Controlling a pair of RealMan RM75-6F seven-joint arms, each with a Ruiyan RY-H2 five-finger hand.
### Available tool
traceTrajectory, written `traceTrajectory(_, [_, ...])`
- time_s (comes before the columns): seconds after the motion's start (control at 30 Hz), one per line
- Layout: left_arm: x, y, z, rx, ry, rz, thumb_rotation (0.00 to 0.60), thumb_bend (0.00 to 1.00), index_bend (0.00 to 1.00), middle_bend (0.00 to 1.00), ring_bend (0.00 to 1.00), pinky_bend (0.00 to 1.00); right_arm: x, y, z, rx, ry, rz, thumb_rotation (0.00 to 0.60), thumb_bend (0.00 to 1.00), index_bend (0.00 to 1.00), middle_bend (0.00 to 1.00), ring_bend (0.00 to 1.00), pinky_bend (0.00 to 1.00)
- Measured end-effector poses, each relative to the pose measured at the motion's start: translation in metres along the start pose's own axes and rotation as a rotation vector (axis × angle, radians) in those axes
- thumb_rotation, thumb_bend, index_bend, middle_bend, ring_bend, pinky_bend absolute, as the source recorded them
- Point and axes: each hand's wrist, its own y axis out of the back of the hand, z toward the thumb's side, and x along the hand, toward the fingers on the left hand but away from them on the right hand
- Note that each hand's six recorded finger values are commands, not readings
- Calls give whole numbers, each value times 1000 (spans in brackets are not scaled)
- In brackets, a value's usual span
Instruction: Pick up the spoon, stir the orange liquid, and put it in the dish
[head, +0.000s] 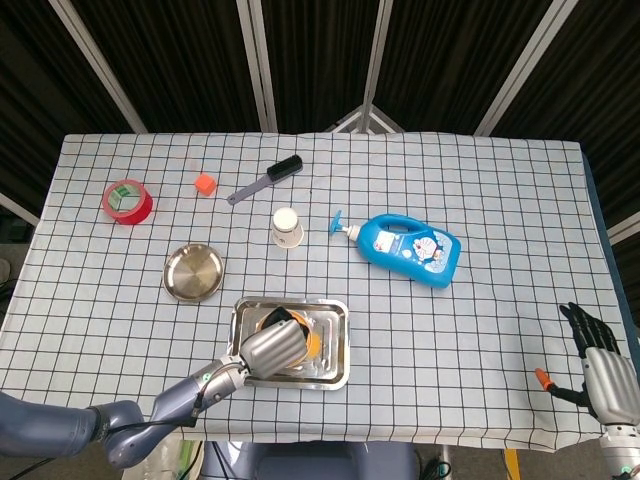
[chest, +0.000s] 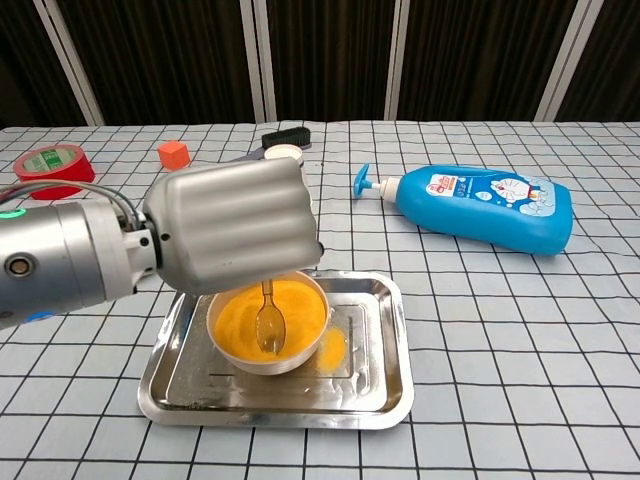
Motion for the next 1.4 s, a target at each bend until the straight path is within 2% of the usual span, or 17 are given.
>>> traceTrajectory(0.6, [9,-25,-7,33,53,-60,600,718,835,1000,1000,1000,1,0,1,-2,4,2,600,311,0,0,0,0])
traceTrajectory(1.13, [3,-26,-25,10,114,-53,600,717,836,1000,1000,1000,1,0,1,-5,2,4,600,312,0,0,0,0])
traceTrajectory(1.4, [4,-24,-22,78,94,-33,600,718,835,1000,1000,1000,1,0,1,-4,2,5,600,311,0,0,0,0])
